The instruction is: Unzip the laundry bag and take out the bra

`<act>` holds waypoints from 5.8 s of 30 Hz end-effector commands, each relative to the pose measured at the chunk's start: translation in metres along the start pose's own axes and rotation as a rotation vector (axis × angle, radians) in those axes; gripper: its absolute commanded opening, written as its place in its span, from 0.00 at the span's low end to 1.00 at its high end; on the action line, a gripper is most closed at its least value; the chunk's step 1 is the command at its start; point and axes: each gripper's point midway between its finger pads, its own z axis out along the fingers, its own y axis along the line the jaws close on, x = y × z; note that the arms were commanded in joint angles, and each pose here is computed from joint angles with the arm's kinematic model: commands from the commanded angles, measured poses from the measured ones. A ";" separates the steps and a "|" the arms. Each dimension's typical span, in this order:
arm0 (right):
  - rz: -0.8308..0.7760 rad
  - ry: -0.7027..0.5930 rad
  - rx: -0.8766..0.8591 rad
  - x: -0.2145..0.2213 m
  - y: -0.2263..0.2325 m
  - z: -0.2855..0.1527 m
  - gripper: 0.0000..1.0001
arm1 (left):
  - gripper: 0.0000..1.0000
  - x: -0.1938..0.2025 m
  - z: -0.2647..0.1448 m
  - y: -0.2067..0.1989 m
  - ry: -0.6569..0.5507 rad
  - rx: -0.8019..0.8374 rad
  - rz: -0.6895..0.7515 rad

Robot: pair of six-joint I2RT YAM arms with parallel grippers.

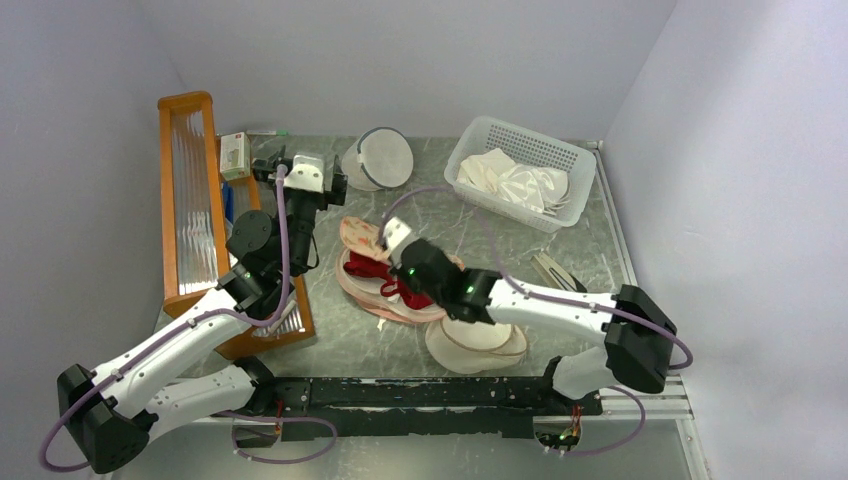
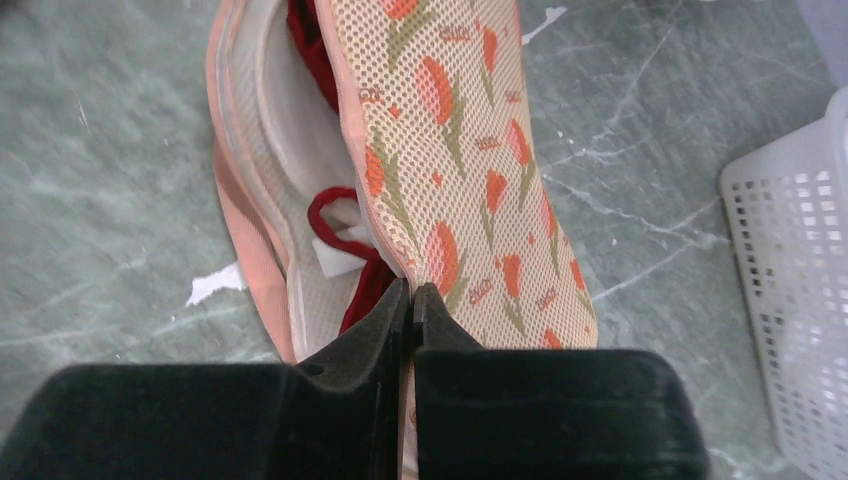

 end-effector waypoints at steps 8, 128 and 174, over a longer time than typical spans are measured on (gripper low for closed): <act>0.510 -0.094 -0.066 -0.012 -0.105 0.033 0.01 | 0.99 -0.019 -0.003 0.019 -0.049 -0.056 -0.043; 1.044 0.213 -0.338 0.114 -0.062 0.007 0.34 | 0.99 0.018 0.024 -0.002 0.052 0.030 -0.022; 1.095 -0.143 -0.465 -0.023 -0.097 -0.058 0.00 | 0.99 0.017 0.024 -0.001 0.058 0.027 -0.027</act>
